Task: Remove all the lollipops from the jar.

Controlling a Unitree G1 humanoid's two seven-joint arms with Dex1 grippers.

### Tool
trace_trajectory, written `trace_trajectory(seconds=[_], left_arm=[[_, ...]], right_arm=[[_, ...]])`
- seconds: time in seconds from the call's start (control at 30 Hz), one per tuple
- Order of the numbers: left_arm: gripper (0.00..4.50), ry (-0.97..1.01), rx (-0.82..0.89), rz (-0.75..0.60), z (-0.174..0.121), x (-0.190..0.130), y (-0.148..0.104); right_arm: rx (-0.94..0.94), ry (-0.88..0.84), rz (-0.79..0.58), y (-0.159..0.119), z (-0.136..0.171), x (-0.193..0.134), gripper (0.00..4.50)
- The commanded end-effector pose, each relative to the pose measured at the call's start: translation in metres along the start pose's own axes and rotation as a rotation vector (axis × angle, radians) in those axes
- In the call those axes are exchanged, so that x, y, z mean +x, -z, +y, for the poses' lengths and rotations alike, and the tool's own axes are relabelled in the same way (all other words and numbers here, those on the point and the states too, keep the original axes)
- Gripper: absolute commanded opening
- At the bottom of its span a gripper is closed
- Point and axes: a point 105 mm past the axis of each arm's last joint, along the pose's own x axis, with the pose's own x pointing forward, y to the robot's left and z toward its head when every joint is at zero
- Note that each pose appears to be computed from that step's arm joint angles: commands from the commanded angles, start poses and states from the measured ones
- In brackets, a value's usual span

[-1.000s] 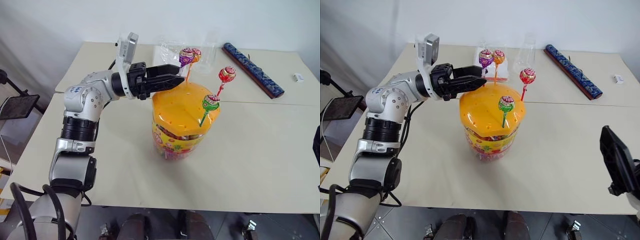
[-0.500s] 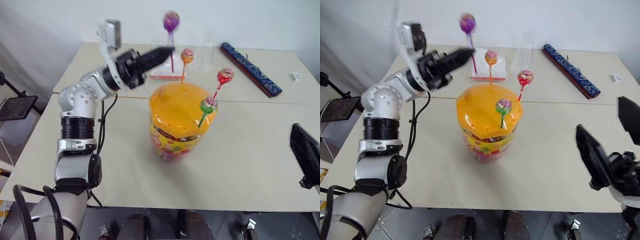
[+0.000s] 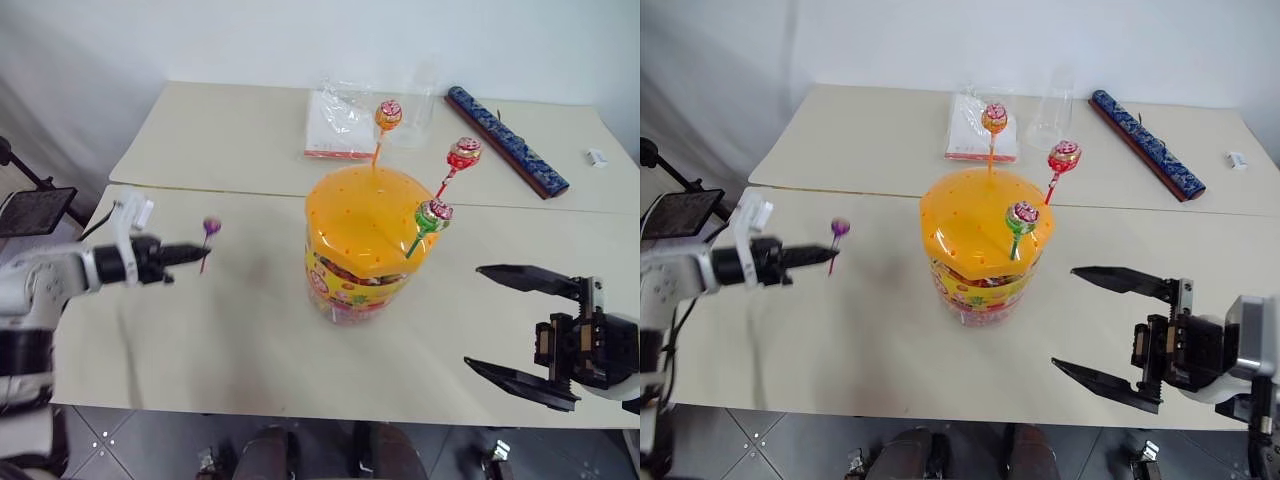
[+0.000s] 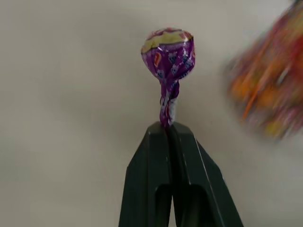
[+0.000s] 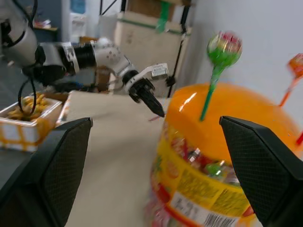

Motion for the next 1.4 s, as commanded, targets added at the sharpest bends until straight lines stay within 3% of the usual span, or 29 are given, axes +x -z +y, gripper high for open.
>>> trace_trajectory(seconds=[0.03,0.13,0.17,0.3,0.43,0.53,0.67,0.77,0.87,0.97,1.03,1.4], left_arm=[[0.05,-0.022,0.047,0.038,-0.01,-0.006,0.013],[0.05,-0.034,0.022,0.05,-0.009,-0.006,0.027],[0.48,-0.039,0.013,0.048,-0.009,-0.006,0.03],[1.42,-0.061,0.041,0.035,-0.004,-0.007,0.03],[2.7,-0.022,0.16,-0.052,-0.002,-0.016,0.006],[3.55,0.131,0.254,-0.194,-0.016,-0.031,-0.032],[3.55,0.369,0.31,-0.337,-0.039,-0.043,-0.089],[3.55,0.548,0.483,-0.534,-0.078,-0.016,-0.159],[3.55,0.614,0.513,-0.655,-0.102,0.01,-0.195],[3.55,0.761,0.55,-0.626,-0.134,0.043,-0.204],[3.55,0.786,0.563,-0.595,-0.139,0.055,-0.205],[3.55,0.871,0.562,-0.551,-0.172,0.085,-0.217]], right_arm=[[-0.013,-0.036,0.054,0.005,0.001,-0.002,4.5],[-0.006,-0.022,0.077,0.01,-0.003,-0.003,4.5],[-0.005,-0.018,0.08,0.011,-0.004,-0.004,4.5],[-0.01,0.046,0.065,0.009,-0.011,-0.008,4.5],[-0.044,0.183,0.013,-0.004,-0.019,-0.02,4.5],[-0.052,0.339,-0.053,-0.018,-0.022,-0.03,4.5],[-0.081,0.516,-0.097,-0.029,-0.022,-0.047,4.5],[-0.151,0.663,-0.133,-0.044,-0.027,-0.064,4.5],[-0.193,0.714,-0.146,-0.054,-0.029,-0.072,4.5],[-0.211,0.762,-0.168,-0.067,-0.025,-0.079,4.5],[-0.217,0.783,-0.177,-0.071,-0.023,-0.079,4.5],[-0.223,0.849,-0.239,-0.076,-0.016,-0.066,4.5]])
